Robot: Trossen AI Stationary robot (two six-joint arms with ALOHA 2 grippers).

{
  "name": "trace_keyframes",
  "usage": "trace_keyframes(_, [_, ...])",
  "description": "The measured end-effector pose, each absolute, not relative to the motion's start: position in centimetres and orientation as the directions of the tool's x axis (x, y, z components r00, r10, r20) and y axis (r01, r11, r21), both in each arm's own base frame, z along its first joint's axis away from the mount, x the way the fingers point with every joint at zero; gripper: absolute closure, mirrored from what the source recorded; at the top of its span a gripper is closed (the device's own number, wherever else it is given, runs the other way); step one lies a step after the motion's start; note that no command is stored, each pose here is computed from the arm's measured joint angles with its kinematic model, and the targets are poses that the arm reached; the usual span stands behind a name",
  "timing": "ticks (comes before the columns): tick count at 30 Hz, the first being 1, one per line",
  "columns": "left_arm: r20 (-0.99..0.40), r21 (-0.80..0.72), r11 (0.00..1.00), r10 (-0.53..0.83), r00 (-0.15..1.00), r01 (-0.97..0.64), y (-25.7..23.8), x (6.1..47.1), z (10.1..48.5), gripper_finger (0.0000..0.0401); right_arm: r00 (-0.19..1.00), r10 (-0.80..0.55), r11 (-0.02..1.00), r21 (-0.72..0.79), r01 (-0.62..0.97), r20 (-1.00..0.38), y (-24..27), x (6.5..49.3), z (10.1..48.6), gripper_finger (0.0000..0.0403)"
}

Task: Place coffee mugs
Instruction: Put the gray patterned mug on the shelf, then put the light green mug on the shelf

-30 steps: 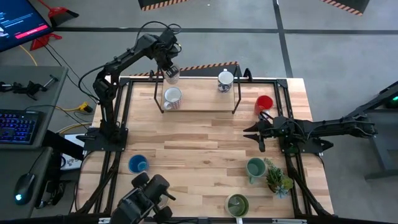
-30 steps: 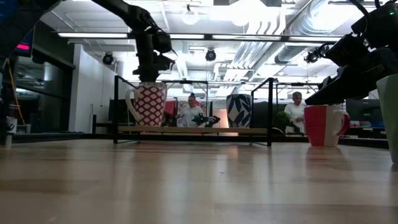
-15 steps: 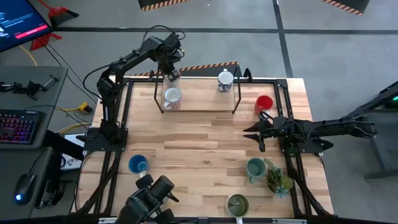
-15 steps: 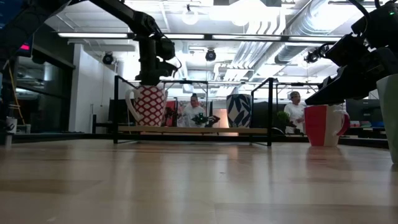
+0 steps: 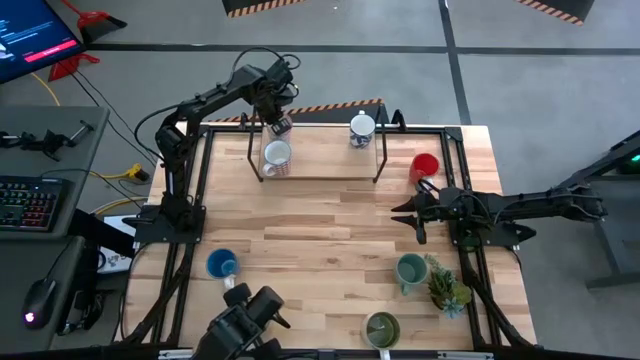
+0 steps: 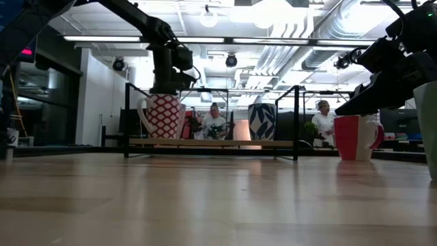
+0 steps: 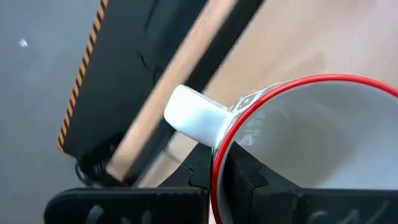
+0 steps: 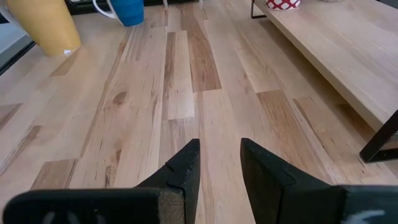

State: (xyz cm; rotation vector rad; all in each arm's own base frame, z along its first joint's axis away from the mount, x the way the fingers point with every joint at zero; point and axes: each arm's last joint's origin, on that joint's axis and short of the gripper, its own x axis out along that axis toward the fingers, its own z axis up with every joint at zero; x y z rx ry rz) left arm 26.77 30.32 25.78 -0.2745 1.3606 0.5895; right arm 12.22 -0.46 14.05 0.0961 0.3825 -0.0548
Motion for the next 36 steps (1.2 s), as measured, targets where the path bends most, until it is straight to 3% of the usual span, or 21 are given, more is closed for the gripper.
trace_keyframes(14, [-0.981, 0.101, 0.850, 0.173, 0.093, -0.517, 29.7, 26.7, 25.7, 0.0391, 0.926, -0.035, 0.994, 0.083, 0.071, -0.375, -0.5, 12.2, 14.0, 0.0307])
trace_keyframes(21, [-0.981, 0.081, 0.840, 0.162, 0.106, -0.537, 29.7, 26.8, 25.6, 0.0335, 0.926, -0.035, 0.994, 0.082, 0.071, -0.375, -0.5, 12.2, 14.0, 0.0307])
trace_keyframes(28, [-0.980, 0.081, 0.839, 0.165, 0.109, -0.538, 29.6, 26.8, 25.7, 0.0306, 0.926, -0.035, 0.994, 0.079, 0.070, -0.376, -0.5, 12.2, 14.0, 0.0307])
trace_keyframes(36, [-0.954, 0.108, 0.831, 0.241, 0.178, -0.545, 28.4, 25.6, 29.5, 0.0287, 0.926, -0.035, 0.994, 0.079, 0.070, -0.376, -0.5, 12.2, 14.0, 0.0307])
